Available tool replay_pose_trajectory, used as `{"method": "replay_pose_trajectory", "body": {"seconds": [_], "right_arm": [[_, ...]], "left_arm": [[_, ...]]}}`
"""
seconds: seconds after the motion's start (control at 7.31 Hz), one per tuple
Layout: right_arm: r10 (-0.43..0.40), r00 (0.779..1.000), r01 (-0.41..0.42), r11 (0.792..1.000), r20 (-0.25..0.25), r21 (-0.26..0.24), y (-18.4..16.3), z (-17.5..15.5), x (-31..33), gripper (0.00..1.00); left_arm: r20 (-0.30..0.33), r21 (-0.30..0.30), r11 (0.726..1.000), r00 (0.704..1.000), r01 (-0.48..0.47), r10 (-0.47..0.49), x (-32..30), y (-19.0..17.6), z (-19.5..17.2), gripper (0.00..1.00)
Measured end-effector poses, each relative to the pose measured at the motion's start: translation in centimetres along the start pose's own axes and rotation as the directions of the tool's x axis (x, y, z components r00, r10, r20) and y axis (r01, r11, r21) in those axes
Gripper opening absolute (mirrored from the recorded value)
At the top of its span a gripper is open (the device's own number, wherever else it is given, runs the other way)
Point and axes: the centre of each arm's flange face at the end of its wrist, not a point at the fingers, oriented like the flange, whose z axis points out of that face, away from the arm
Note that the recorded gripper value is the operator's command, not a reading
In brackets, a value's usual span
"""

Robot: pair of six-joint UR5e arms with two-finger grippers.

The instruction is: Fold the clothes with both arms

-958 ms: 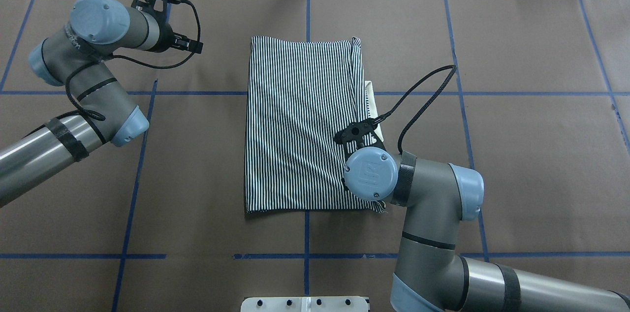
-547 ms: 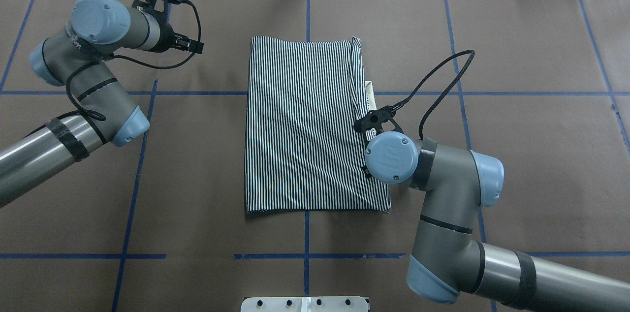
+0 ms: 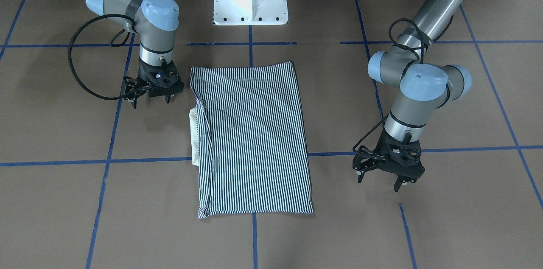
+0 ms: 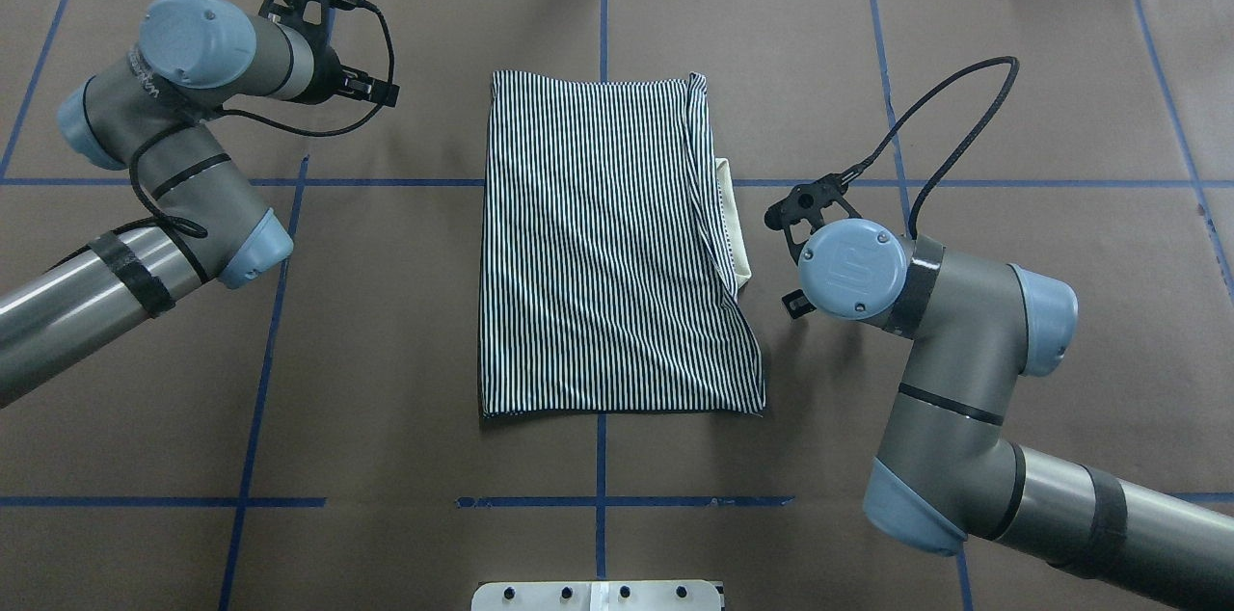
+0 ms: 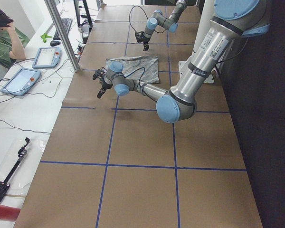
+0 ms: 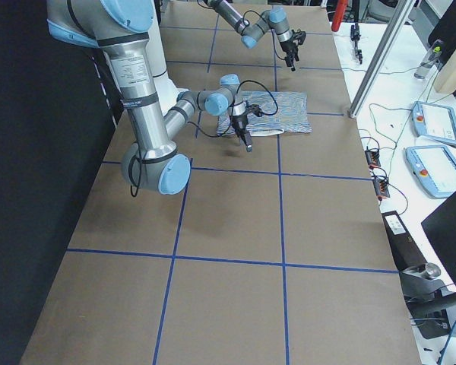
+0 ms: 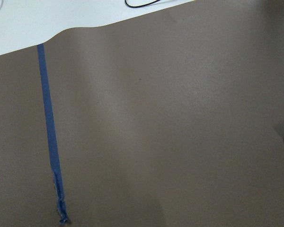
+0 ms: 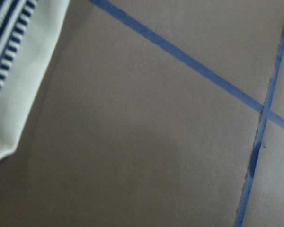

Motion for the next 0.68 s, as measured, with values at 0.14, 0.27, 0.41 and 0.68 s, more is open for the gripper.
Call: {"method": "replay_pose_trajectory", "body": {"seconds": [0.14,0.27,0.41,0.68], "right_arm": [[0.025,0.999,-0.025,0.999,0.021,0.023,-2.3,-1.3,-1.2,1.0],[0.06,0.997,-0.062,0.997,0.041,0.039,-5.4,-2.4,-3.5,1.0],[0.097,0.994,-0.1,0.994,0.057,0.049,-8.4,-3.5,-5.9,1.0],[0.134,0.987,-0.14,0.988,0.088,0.07,-10.8,-4.0,-8.0,1.0]], "left_arm": [[0.0,0.0,1.0,1.0,0.0,0.0,0.0,0.0,0.0,1.0],[0.001,-0.001,1.0,1.0,-0.001,0.001,0.0,0.0,0.0,1.0],[0.001,-0.002,1.0,1.0,-0.001,0.001,0.0,0.0,0.0,1.0],[0.0,-0.002,1.0,1.0,-0.002,0.002,0.1,0.1,0.1,1.0]]}}
